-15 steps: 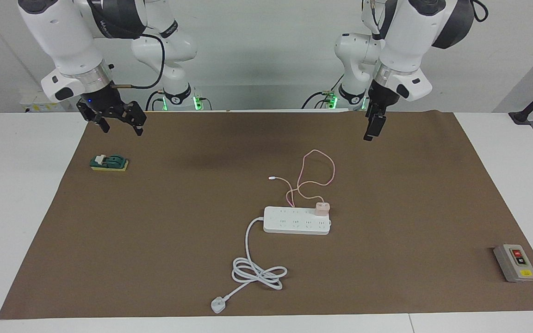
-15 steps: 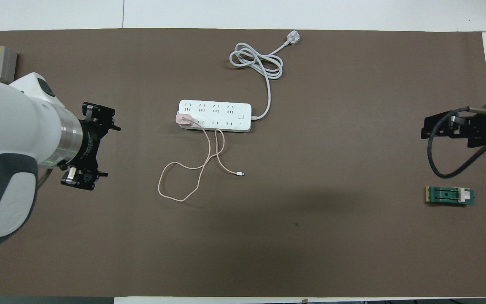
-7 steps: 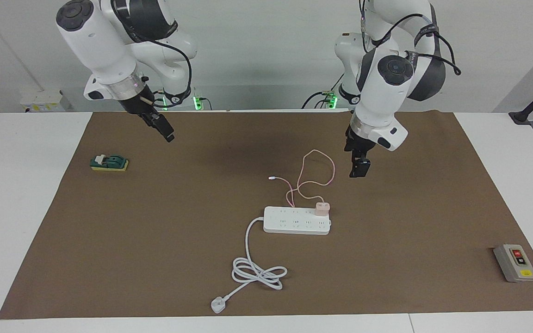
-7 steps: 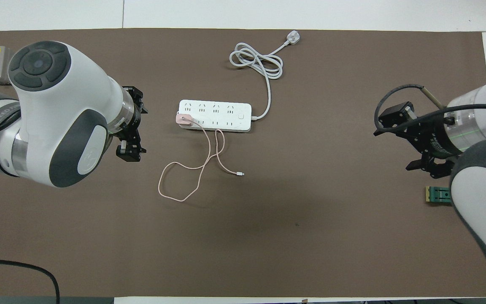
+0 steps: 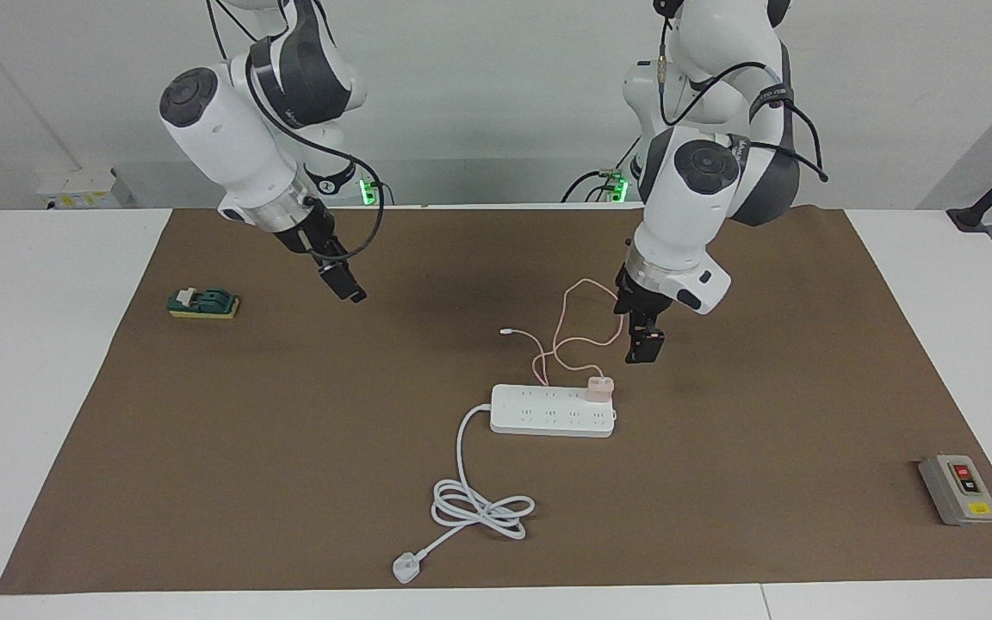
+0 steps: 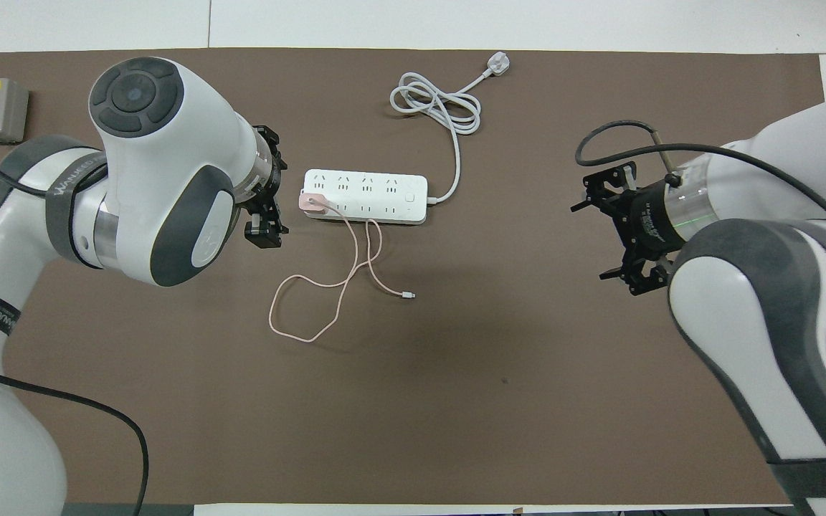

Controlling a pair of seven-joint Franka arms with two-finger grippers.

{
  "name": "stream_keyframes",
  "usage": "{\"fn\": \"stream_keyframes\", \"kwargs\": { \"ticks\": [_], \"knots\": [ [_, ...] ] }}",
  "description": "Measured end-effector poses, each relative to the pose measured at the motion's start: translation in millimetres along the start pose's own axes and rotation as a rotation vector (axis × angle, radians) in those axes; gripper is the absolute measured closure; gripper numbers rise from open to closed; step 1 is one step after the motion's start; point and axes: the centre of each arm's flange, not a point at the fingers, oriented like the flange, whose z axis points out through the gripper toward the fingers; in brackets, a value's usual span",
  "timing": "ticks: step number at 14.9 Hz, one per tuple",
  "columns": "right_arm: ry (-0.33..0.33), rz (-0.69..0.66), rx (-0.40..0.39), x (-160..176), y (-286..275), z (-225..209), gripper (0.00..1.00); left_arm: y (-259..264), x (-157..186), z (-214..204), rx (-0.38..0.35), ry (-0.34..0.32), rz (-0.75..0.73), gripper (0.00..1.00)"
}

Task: Unplug charger and place it aside
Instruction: 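Move the left gripper to the charger while the right gripper reaches the strip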

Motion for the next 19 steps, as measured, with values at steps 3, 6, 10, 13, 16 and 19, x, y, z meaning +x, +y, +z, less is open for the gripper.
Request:
{"fn": "stream_keyframes", "kwargs": {
  "ticks": [3, 6, 10, 13, 16, 19],
  "knots": [
    [-0.009, 0.134, 0.039, -23.9, -18.1, 29.0, 0.0, 4.4, -3.4, 16.6, 0.004, 0.002, -0.007, 0.0],
    [-0.051, 0.179, 0.066, -30.5, -32.4, 60.7, 0.0, 6.0, -8.4, 36.4, 0.03, 0.016, -0.014, 0.0],
    [-0.094, 0.198, 0.094, -31.5, -56.5, 105.1, 0.0, 14.7, -23.0, 66.1, 0.052, 0.031, -0.022, 0.0],
    [-0.126, 0.203, 0.104, -39.9, -79.4, 120.6, 0.0, 17.6, -24.2, 79.9, 0.064, 0.043, -0.02, 0.0],
    [-0.19, 0.266, 0.137, -38.4, -94.9, 144.5, 0.0, 20.2, -23.2, 91.1, 0.061, 0.056, -0.015, 0.0],
    [-0.189, 0.258, 0.147, -43.1, -114.7, 165.6, 0.0, 25.2, -24.1, 93.8, 0.029, 0.045, -0.015, 0.01]
  ]
}}
